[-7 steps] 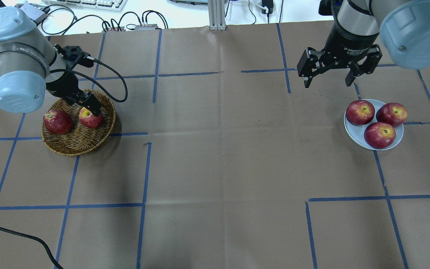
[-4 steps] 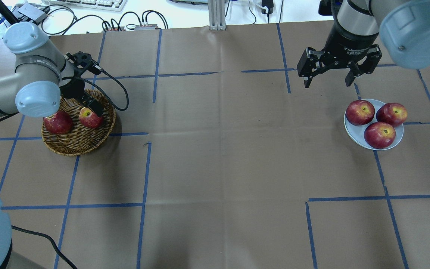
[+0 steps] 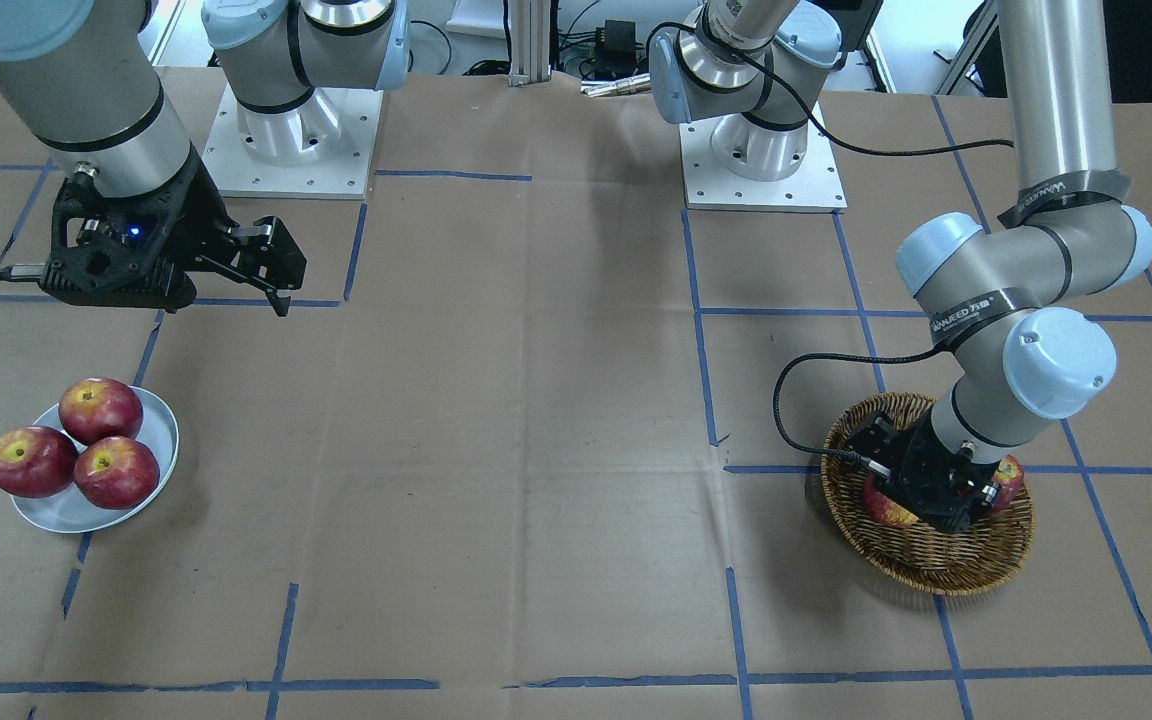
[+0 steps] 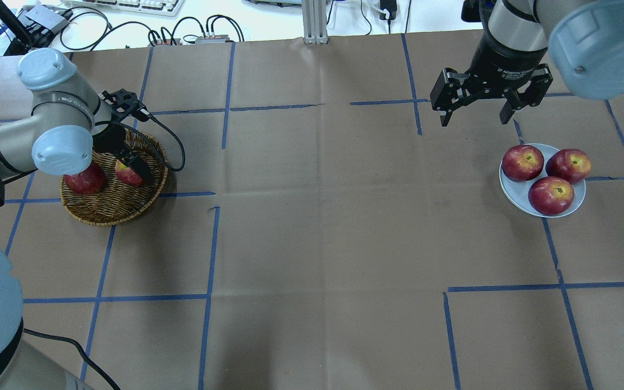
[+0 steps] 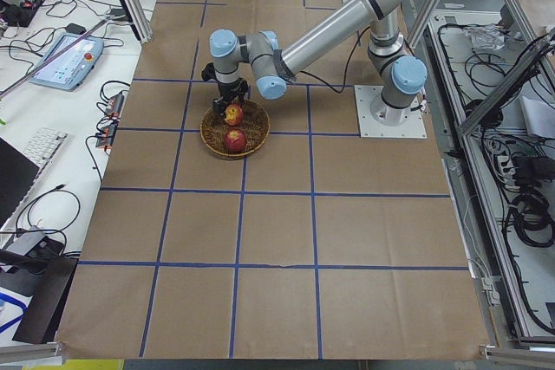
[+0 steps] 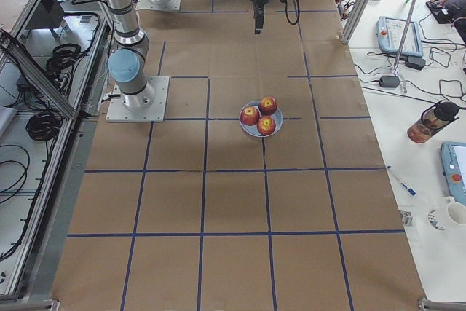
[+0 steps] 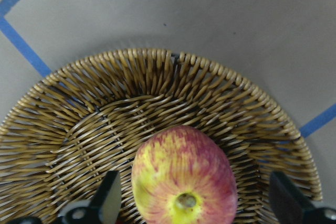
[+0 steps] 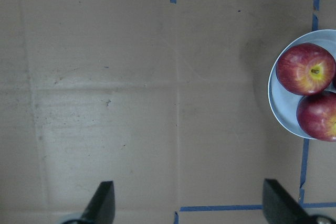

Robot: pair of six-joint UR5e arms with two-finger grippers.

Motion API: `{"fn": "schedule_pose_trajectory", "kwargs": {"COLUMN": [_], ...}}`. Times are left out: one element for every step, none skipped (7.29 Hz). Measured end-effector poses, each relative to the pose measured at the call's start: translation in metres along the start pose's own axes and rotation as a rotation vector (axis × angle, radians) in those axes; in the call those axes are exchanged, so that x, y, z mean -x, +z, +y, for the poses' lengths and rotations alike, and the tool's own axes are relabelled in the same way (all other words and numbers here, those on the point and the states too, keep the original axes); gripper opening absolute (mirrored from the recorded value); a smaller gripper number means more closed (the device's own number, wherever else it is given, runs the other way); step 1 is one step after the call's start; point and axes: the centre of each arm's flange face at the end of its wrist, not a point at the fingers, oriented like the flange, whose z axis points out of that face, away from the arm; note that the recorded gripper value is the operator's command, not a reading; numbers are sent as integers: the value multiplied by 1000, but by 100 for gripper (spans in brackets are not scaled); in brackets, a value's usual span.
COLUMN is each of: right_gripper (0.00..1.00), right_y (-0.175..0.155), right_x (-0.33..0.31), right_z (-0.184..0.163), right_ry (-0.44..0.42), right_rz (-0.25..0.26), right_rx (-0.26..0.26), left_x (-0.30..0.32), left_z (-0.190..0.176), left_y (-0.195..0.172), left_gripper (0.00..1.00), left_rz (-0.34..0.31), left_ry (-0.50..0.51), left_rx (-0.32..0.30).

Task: Transfer apple from basket to plate
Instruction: 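Descend the left gripper around the yellow-red apple and close on it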

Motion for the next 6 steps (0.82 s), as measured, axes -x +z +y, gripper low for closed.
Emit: {"fn": "schedule_pose_trajectory", "kwargs": {"right_gripper": [100,100,100,100,100,100], "right_y": [0,1,1,1,1,1], "right_x": [0,0,0,1,1,1], "right_z": [0,-1,-1,-1,-1,0], "right_ry": [0,0,0,0,0,0], "right_rz": [0,0,-1,-1,-1,-1], "right_rx": [0,0,1,1,1,1], "left_x": [0,1,1,2,2,4], "left_z": [0,0,0,0,-1,-2], "left_y": [9,17,22,24,24,23], "left_gripper": [99,97,86,69,62,61], "left_rz": [13,24,31,33,31,26], "left_ry": [-2,-2,-4,-4,-4,-6], "left_rx": [10,17,22,23,22,18]}}
